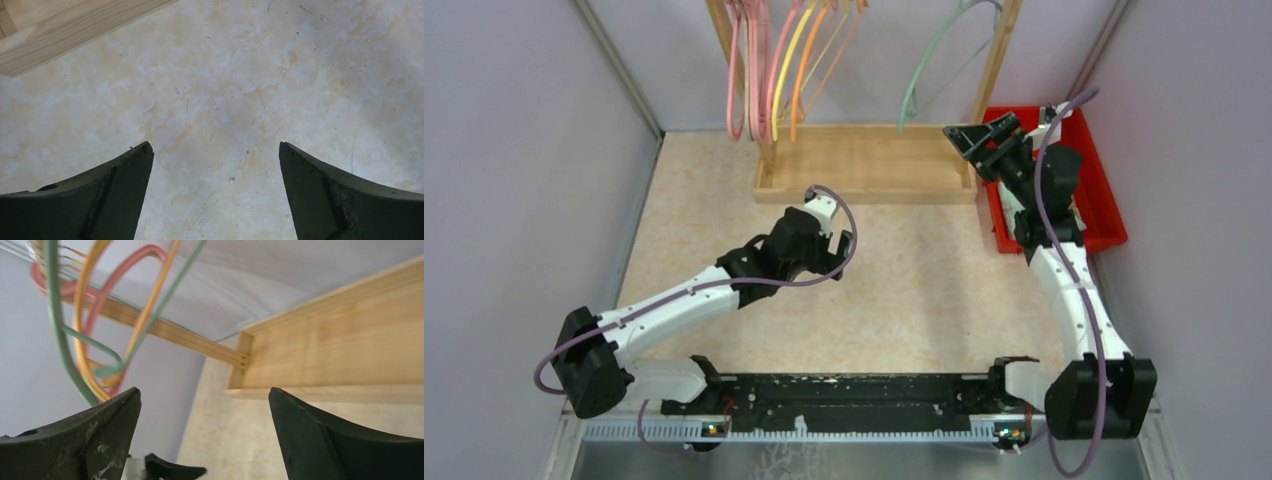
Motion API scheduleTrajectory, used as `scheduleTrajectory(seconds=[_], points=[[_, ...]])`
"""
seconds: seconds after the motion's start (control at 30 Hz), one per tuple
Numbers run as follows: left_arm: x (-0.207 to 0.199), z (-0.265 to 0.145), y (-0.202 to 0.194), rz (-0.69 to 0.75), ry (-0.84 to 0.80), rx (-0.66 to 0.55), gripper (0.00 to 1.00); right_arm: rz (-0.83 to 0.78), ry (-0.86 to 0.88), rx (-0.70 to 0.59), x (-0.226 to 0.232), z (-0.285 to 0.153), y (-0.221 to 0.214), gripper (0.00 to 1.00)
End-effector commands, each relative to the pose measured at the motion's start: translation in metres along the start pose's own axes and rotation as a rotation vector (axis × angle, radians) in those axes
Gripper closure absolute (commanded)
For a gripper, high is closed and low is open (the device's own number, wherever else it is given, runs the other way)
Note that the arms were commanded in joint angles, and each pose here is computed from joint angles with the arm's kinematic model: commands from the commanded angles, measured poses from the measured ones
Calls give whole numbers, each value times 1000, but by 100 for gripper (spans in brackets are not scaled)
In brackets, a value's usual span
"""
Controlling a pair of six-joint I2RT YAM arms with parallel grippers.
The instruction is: Organize the hangers
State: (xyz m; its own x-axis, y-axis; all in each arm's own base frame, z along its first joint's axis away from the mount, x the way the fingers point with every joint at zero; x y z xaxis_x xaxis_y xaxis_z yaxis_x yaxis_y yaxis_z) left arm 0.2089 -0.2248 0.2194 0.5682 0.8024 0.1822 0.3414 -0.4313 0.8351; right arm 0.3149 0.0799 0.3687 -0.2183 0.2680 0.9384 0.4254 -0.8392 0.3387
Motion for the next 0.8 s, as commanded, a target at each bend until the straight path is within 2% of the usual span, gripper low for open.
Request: scheduleTrajectory(seconds=[0.0,0.13,0.3,0.43,0.77], points=[[-7,7,-1,-4,-38,-37,0,-239,-204,-74,-43,-30,-5,1],[-17,15,-6,-2,-114,-63,0,-333,-323,-65,-79,-50,-16,1],[-24,26,-8,-23,-139,-68,0,-397,-363,-62,-111,-64,-29,1],[-22,29,-8,-19,-113,-56,0,-450,-411,-54,-127,-69,-32,1],[-20,25,-11,-24,-110,-77,0,-448,-447,-11,-140,-65,-34,1]])
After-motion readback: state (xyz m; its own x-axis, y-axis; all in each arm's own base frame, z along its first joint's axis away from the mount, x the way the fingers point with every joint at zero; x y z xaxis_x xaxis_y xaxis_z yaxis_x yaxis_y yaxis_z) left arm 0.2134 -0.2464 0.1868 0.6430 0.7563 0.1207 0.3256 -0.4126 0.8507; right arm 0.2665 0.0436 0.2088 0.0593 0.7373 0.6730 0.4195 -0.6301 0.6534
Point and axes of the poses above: each gripper's point midway between its finger pads, its own z axis out along the fingers, its own x axis along the line the jaws close on, y = z × x, the point moved 8 cm from there along -z, back along the fingers, and after that the axes turned 14 degrees about z, right-handed, at the moved point
